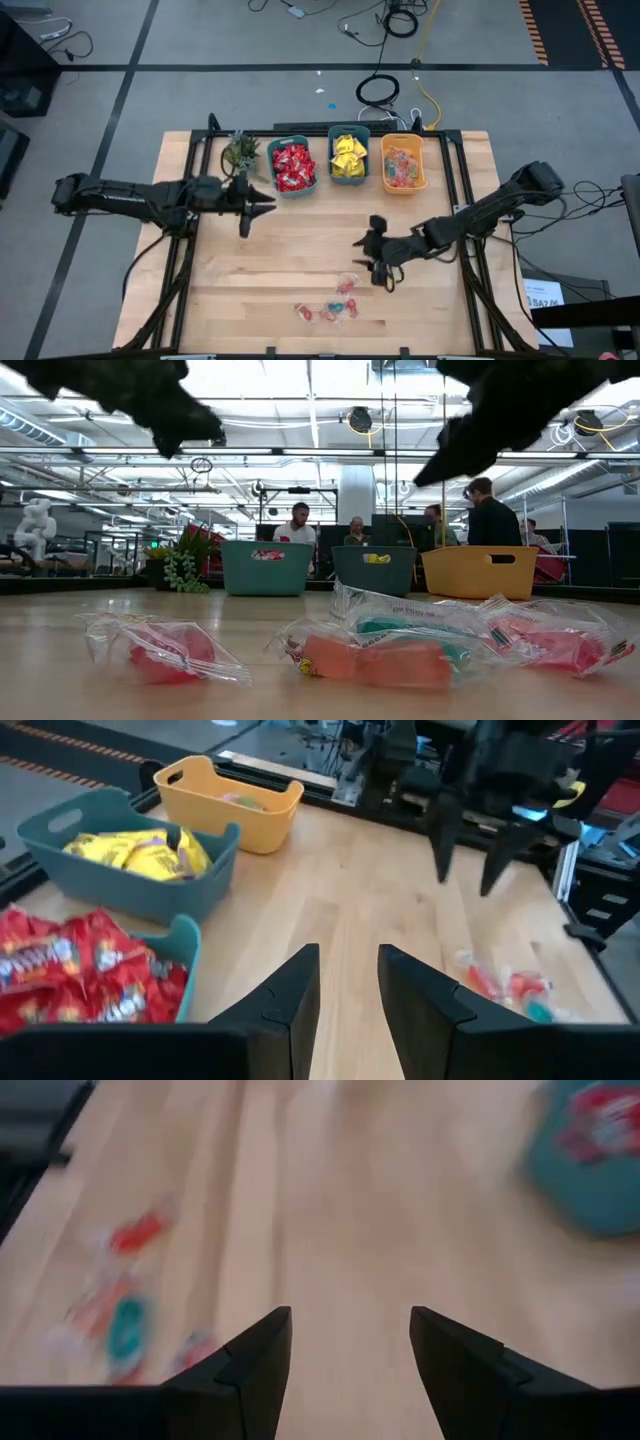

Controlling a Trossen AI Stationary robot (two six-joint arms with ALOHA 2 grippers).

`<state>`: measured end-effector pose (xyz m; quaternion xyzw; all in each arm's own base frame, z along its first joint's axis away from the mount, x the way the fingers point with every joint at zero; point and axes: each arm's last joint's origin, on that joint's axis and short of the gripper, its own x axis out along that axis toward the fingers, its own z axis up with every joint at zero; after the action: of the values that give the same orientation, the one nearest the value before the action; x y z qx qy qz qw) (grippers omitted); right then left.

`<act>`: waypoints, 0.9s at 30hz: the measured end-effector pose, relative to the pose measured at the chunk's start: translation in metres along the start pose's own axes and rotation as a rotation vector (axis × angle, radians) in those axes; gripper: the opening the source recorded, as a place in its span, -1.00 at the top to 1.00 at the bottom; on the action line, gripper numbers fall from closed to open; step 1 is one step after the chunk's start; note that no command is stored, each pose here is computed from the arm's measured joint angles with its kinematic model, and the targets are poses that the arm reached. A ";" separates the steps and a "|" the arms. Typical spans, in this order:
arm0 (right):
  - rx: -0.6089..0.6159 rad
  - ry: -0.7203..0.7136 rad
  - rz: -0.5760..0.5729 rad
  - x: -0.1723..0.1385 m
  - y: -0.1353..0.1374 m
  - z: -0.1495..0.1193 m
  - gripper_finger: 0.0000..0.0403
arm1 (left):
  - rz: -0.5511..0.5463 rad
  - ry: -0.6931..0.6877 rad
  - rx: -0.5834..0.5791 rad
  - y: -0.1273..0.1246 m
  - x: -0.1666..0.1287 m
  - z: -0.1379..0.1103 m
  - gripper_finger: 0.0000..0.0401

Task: Sort candy
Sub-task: Put the red gummy candy into the yellow bin

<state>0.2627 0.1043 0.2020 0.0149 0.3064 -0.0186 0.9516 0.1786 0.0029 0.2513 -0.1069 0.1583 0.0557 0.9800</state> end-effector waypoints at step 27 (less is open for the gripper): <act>-0.125 0.440 0.126 0.093 0.051 -0.029 0.85 | -0.163 -0.043 0.115 0.003 -0.019 -0.057 0.43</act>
<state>0.3242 0.1534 0.1252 -0.0215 0.5056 0.0636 0.8601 0.1431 -0.0085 0.2044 -0.0618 0.1312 -0.0312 0.9889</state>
